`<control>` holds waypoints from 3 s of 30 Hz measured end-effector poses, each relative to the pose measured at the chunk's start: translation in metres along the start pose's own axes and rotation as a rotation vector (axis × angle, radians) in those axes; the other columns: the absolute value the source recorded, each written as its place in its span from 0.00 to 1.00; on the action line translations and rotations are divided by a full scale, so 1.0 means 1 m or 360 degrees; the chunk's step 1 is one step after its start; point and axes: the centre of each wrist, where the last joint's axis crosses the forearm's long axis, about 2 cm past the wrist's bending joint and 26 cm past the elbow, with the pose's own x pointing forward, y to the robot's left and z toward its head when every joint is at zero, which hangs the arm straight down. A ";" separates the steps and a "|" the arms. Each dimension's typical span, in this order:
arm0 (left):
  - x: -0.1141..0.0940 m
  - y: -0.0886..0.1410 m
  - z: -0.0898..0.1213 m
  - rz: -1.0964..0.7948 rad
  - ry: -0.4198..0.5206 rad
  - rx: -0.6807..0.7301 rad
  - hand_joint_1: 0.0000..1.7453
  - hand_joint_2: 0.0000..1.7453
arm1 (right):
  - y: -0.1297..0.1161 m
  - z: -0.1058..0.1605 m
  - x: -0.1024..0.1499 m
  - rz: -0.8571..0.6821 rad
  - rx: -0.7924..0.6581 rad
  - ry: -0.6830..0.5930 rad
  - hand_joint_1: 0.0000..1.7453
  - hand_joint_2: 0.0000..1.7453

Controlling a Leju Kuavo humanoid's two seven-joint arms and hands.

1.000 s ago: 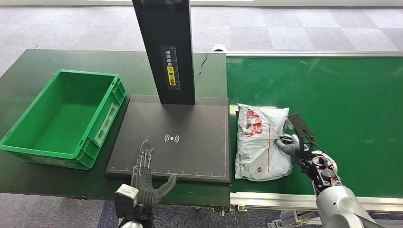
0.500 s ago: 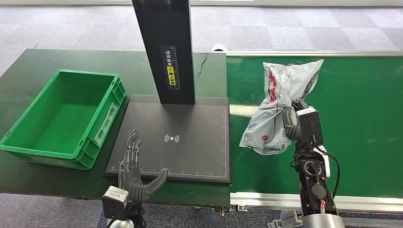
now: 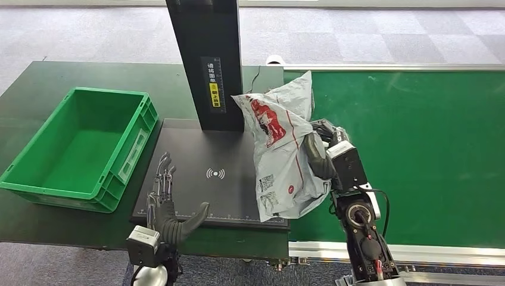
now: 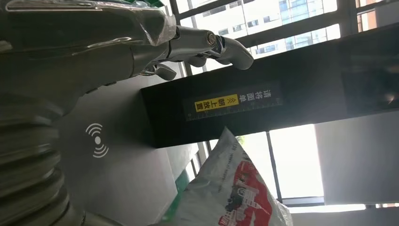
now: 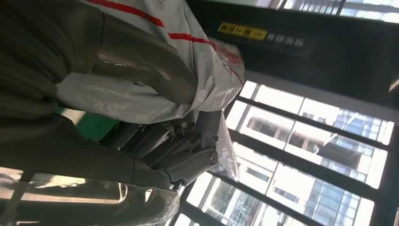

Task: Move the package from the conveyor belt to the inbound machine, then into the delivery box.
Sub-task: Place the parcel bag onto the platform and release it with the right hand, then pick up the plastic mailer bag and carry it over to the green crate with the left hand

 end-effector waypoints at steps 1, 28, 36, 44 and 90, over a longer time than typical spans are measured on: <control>0.000 0.001 -0.001 -0.0009 -0.0004 0.0010 0.00 1.00 | 0.008 -0.004 0.002 -0.0037 0.0034 -0.0009 1.00 1.00; 0.001 0.008 -0.020 -0.0096 0.0007 0.0086 0.00 1.00 | 0.098 -0.004 -0.036 -0.0381 0.0238 0.0463 0.00 0.00; 0.002 0.007 -0.018 -0.0107 0.0010 0.0060 0.00 1.00 | 0.097 0.006 -0.036 -0.0404 0.0212 0.0478 0.00 0.00; 0.003 -0.005 -0.019 -0.0232 -0.0040 -0.0105 0.00 1.00 | 0.075 0.022 -0.015 -0.0377 0.0050 0.0302 0.00 0.00; -0.029 -0.081 -0.109 -0.1343 0.0065 -0.1270 0.00 1.00 | 0.020 0.063 0.049 0.0052 -0.0409 -0.0343 0.00 0.00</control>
